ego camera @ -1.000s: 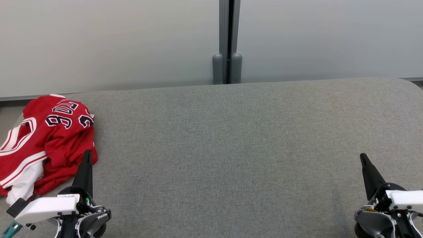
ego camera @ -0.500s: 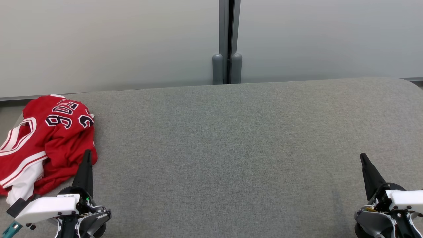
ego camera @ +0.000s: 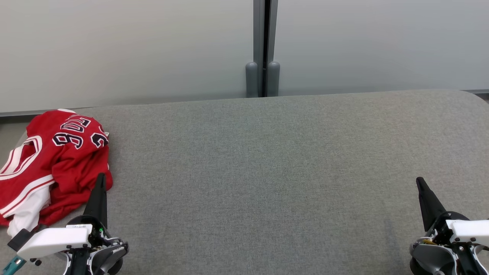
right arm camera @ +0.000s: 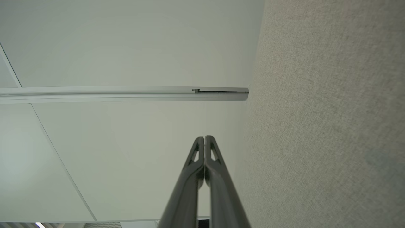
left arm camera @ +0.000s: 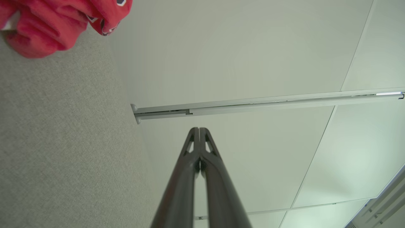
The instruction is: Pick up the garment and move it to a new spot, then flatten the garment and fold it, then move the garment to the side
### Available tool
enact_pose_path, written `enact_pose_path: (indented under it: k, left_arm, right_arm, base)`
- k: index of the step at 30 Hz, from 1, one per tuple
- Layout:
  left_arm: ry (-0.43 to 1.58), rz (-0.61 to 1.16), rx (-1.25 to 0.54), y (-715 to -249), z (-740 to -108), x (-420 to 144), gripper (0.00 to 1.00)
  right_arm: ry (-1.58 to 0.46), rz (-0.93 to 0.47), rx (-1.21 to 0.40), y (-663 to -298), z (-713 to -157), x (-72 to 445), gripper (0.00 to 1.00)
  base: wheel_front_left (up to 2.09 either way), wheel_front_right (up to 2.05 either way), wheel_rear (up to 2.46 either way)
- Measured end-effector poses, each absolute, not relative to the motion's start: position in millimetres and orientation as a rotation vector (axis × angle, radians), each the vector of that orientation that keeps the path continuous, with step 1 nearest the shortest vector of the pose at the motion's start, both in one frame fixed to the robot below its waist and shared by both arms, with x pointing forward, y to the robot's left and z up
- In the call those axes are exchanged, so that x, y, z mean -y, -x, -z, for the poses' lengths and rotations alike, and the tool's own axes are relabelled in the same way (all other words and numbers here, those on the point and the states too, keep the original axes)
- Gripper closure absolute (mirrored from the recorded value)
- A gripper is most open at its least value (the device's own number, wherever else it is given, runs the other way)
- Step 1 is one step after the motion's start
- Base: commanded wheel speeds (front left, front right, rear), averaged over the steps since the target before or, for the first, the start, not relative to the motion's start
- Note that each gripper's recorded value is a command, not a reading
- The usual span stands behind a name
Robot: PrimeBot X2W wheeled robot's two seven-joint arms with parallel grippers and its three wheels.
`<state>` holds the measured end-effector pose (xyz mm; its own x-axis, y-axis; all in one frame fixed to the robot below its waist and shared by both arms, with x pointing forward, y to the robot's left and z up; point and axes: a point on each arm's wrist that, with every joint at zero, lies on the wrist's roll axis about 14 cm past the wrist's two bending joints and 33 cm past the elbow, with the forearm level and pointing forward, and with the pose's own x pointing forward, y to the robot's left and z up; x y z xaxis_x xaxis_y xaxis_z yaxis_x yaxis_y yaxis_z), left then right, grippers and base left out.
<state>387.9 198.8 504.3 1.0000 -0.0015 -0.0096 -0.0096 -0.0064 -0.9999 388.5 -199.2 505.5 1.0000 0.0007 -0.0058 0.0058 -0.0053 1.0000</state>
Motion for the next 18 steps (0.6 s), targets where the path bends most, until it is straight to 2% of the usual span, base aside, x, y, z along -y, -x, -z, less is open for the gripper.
enact_pose_path:
  k: [6,7,12,18]
  left_arm:
    - [1.577,-0.006,-0.009,-388,-504,-199,1.0]
    - [1.577,-0.006,-0.009,-388,-504,-199,0.0]
    - [1.593,-0.069,-0.068,-375,-478,-195,0.0]
    - [1.58,-0.074,-0.064,-375,-478,-192,0.0]
  right_arm:
    - [-1.576,0.004,-0.005,-389,-505,199,1.0]
    - [-1.576,0.004,-0.005,-389,-505,199,0.0]
    - [-1.594,0.061,-0.061,-377,-481,195,0.0]
    - [-1.571,0.065,-0.053,-377,-482,192,0.0]
  base:
    - [0.0,0.0,0.0]
    - [0.0,0.0,0.0]
    - [0.0,0.0,0.0]
    - [0.0,0.0,0.0]
